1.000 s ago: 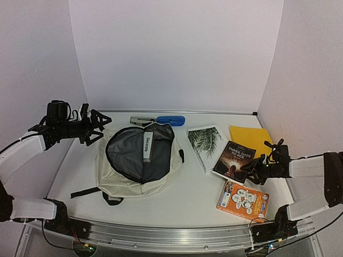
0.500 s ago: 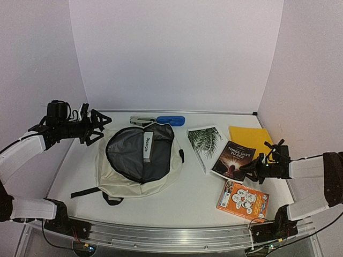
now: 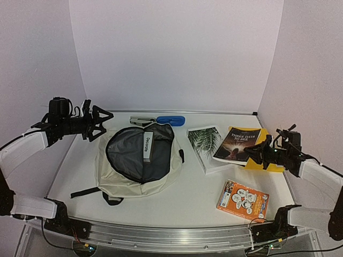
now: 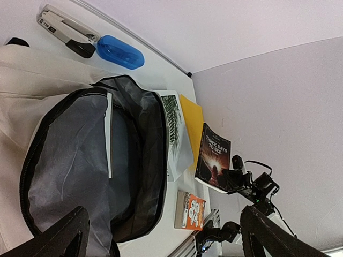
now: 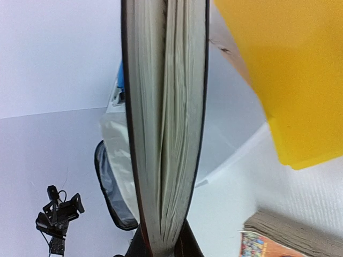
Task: Pack the student bag
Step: Pick up the book from the center of the board.
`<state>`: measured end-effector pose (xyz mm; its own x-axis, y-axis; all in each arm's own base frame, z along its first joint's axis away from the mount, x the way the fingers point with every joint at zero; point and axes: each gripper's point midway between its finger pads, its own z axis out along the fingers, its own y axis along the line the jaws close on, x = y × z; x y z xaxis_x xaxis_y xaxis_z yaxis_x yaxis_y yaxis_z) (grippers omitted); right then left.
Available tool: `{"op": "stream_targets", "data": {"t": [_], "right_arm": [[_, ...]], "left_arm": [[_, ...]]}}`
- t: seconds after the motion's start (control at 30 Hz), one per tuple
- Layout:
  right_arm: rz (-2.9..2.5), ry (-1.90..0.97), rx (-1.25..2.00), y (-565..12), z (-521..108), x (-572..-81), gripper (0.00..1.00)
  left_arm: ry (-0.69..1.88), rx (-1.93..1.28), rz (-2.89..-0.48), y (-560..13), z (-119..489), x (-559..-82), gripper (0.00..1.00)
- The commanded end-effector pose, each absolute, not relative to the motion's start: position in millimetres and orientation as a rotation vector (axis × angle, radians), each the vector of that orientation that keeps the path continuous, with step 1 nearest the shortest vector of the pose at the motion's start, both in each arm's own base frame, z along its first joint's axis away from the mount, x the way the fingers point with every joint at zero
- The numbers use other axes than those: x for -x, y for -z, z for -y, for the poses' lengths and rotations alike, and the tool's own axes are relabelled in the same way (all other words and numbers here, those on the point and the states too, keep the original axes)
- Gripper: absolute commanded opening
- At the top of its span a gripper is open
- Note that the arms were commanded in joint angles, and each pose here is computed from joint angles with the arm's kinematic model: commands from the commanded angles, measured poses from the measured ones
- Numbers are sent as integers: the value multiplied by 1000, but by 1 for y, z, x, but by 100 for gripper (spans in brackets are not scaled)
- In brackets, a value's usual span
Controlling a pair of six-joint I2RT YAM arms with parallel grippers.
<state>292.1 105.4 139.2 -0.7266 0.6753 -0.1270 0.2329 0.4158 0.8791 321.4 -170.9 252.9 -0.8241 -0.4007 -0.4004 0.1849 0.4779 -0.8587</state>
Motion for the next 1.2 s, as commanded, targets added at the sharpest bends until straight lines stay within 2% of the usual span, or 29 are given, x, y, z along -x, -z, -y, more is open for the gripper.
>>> {"op": "stream_targets", "data": {"t": [0.0, 0.17, 0.47, 0.67, 0.87, 1.17], "right_arm": [[-2045, -1341, -506, -235, -133, -312, 0], [-1999, -1362, -178, -302, -195, -322, 0], [-2004, -1536, 390, -332, -305, -301, 0], [-2001, -1701, 690, -327, -353, -258, 0], [-1992, -1783, 835, -322, -370, -233, 0], [-2048, -1879, 976, -291, -394, -209, 0]], "left_arm": [[1337, 83, -2024, -300, 179, -326, 98], [1335, -56, -1964, -320, 223, -321, 98], [1434, -396, -1872, -349, 268, -300, 100], [1434, -508, -1986, -333, 274, -287, 100], [1385, -631, -2079, -320, 272, -274, 100], [1670, -844, -2091, -320, 293, -246, 100]]}}
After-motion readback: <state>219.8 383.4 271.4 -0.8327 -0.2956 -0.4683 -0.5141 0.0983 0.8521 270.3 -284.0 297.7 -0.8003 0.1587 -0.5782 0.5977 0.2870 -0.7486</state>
